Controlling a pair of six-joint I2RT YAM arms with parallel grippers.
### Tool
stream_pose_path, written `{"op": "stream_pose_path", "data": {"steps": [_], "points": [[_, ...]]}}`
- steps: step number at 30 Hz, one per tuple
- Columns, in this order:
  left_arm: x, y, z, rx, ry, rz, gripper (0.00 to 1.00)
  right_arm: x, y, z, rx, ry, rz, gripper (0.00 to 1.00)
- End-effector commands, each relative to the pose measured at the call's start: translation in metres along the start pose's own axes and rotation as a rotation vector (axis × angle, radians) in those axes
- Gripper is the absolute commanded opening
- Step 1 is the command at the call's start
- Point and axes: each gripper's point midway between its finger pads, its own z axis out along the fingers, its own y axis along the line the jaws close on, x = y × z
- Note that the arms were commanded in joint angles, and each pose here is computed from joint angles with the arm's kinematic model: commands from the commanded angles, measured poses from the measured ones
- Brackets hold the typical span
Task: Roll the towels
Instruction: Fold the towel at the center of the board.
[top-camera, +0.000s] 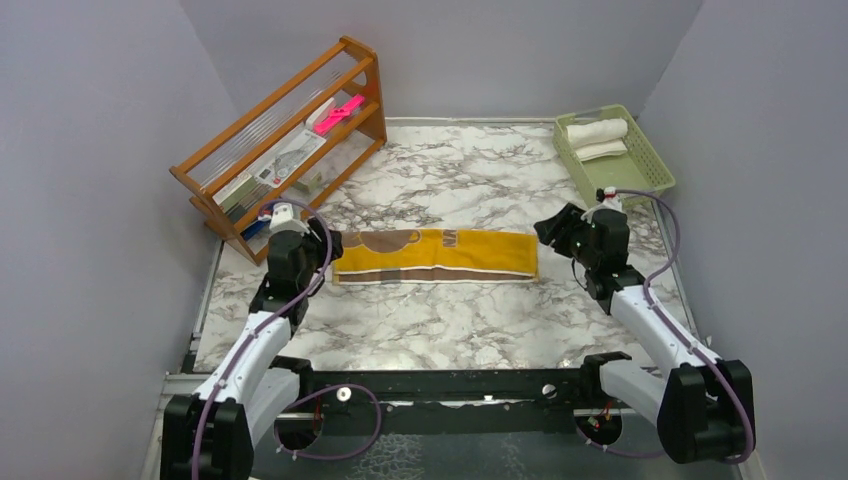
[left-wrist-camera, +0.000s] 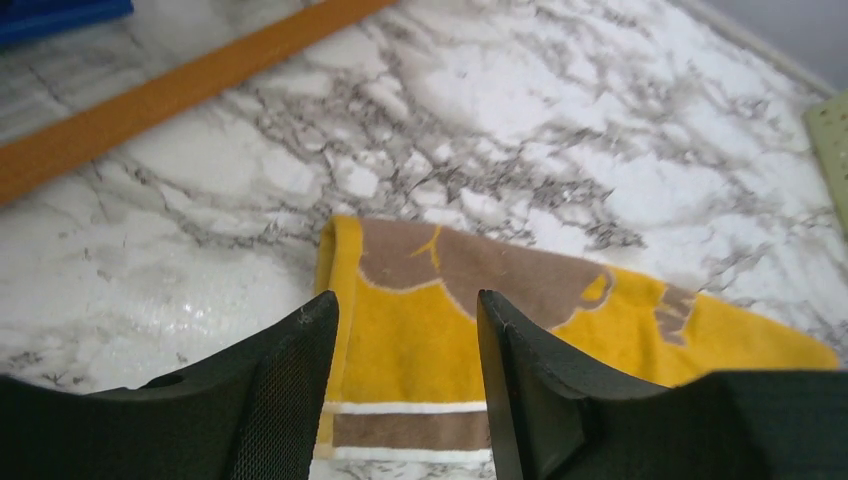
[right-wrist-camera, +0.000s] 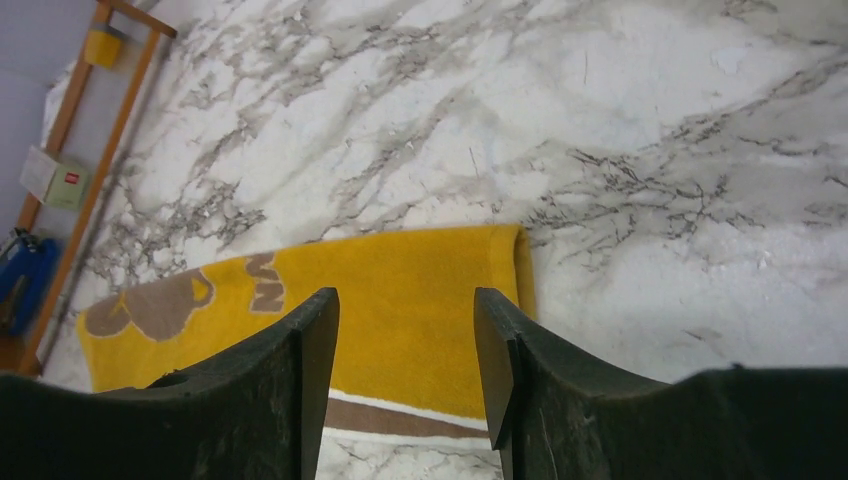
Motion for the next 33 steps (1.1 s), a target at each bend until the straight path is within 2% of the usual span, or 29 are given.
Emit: {"op": "stream_pose_path", "data": {"steps": [1, 4, 7, 10, 12, 19, 28, 33], "points": [[-0.031, -0.016, -0.008, 0.033, -0.075, -0.015, 0.56, -0.015, 0.019, 0.008, -0.090, -0.057, -0.034, 0.52], [-0.020, -0.024, 0.000, 0.077, -0.004, -0.003, 0.52, 0.008, 0.033, 0.025, -0.154, 0.064, -0.080, 0.50], [0.007, -0.014, 0.016, 0.027, 0.122, -0.007, 0.47, 0.041, 0.044, 0.043, -0.178, 0.221, -0.132, 0.49], [0.034, -0.001, 0.031, -0.035, 0.243, 0.007, 0.43, 0.062, 0.048, 0.048, -0.213, 0.283, -0.136, 0.49], [0.046, 0.010, 0.039, -0.081, 0.282, -0.002, 0.42, 0.067, 0.050, 0.048, -0.232, 0.298, -0.141, 0.49], [0.054, 0.024, 0.046, -0.119, 0.291, -0.026, 0.43, 0.082, 0.043, 0.041, -0.248, 0.332, -0.174, 0.49], [0.068, 0.038, 0.043, -0.161, 0.369, -0.007, 0.44, 0.091, 0.041, 0.037, -0.263, 0.357, -0.170, 0.49], [0.059, 0.035, 0.039, -0.147, 0.346, 0.009, 0.52, 0.090, 0.043, 0.037, -0.270, 0.356, -0.176, 0.49]]}}
